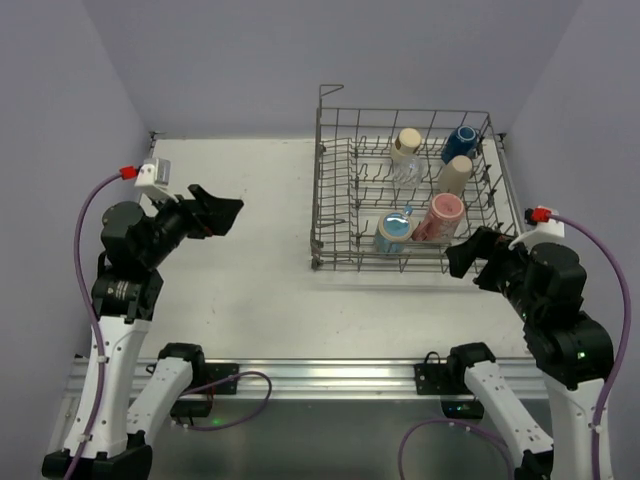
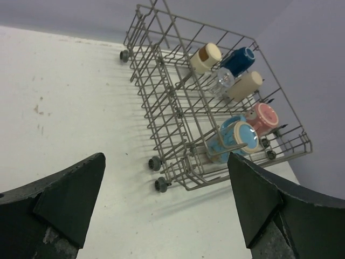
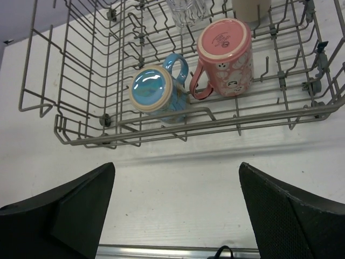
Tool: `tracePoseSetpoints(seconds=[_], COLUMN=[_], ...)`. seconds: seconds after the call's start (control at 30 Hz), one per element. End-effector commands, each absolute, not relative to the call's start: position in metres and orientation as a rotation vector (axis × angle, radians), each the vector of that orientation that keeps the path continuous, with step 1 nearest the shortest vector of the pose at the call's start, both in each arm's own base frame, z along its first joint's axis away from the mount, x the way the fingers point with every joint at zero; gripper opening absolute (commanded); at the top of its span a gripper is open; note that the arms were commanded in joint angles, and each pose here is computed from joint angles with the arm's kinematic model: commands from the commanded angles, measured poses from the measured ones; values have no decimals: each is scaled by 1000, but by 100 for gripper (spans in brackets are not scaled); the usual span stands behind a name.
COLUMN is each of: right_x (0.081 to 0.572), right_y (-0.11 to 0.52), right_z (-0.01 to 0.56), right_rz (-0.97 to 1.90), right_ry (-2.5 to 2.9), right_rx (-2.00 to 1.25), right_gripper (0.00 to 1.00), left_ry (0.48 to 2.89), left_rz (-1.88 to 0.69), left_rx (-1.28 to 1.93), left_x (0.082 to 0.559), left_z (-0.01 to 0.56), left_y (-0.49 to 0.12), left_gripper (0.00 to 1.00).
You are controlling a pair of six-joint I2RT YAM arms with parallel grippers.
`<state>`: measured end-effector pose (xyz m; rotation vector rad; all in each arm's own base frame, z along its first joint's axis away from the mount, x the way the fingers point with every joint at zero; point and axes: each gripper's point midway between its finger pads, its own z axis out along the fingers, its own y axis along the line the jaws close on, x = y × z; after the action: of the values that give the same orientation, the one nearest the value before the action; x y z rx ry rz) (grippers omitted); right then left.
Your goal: Unload the cups from the dish rack
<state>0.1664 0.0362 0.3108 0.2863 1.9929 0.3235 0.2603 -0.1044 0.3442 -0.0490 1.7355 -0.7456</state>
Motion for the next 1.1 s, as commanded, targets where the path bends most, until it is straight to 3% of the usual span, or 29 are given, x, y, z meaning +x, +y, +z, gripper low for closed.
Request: tracePoseSetpoints(seconds=[0.0,0.4,0.73,1.07], right_x=[170,200,260,303], right_y=[29,60,100,117], right_z=[310,321,316,265], right_rz=[253,377,401,358], right_ry=[2028,2102,2264,2440], right_rx=[277,164,60,21], right_gripper=[99,99,99,99], left_ry=[1840,1894,1919,1936], left_rz=[-687,-706,-774,-799], left_rx=[-73,-78,-69,-27], left_x=[262,273,282,286], left_z=[323,303,290,283], left_y=[-97,-100,-110,-116], left_gripper=[100,100,100,99])
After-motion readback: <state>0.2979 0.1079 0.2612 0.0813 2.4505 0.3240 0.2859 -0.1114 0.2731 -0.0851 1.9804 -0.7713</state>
